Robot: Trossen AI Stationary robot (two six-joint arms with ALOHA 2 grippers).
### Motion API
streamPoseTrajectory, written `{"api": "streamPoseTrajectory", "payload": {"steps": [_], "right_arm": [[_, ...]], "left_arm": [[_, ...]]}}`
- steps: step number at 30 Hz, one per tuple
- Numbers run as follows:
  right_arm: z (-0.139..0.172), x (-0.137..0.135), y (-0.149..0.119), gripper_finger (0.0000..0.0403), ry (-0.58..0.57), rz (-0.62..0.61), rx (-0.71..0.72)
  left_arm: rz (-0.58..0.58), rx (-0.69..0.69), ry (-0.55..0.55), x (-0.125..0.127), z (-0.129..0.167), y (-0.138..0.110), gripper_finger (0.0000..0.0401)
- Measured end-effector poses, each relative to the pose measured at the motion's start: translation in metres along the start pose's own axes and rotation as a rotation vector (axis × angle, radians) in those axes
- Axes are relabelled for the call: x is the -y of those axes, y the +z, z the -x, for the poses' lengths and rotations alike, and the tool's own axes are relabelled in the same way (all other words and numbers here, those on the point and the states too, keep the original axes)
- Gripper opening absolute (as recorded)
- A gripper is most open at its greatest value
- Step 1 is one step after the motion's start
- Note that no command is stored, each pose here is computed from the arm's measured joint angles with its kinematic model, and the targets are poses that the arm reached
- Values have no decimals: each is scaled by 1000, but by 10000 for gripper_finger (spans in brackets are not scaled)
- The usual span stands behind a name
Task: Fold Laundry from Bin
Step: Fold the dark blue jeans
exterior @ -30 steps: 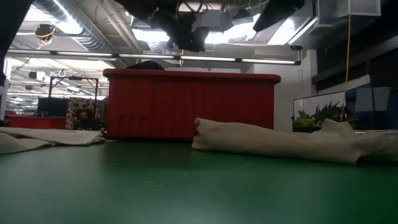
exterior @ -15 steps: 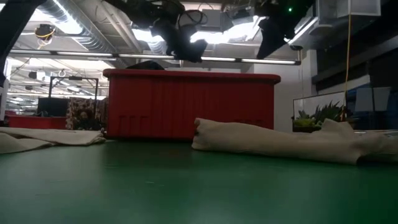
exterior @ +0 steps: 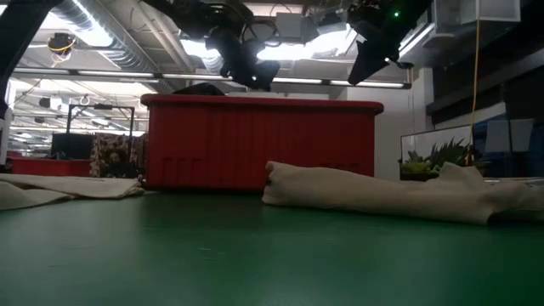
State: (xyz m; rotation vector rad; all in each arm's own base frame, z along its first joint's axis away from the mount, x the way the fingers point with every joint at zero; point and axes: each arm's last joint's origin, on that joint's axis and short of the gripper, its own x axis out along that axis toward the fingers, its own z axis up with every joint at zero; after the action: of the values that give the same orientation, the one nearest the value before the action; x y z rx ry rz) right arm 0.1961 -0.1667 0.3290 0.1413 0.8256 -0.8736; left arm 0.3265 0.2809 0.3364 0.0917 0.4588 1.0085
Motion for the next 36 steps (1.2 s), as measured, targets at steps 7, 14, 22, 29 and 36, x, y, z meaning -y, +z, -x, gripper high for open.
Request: {"api": "streamPoseTrajectory", "payload": {"steps": [7, 14, 22, 29, 36], "right_arm": [[0, 0, 0, 110, 0, 0, 0], [-1, 0, 0, 110, 1, 1, -2], [-1, 0, 0, 110, 6, 1, -3], [-1, 0, -1, 110, 7, 3, -8], [-1, 0, -1, 110, 7, 2, -8]], "left_arm": [[-19, -147, 15, -6, -2, -16, 232], [38, -178, -10, -15, -12, -24, 233], [30, -250, -21, -7, -38, -48, 233], [-10, -274, -24, -5, -45, -56, 217], [-4, -251, -45, -4, -40, -45, 82]]}}
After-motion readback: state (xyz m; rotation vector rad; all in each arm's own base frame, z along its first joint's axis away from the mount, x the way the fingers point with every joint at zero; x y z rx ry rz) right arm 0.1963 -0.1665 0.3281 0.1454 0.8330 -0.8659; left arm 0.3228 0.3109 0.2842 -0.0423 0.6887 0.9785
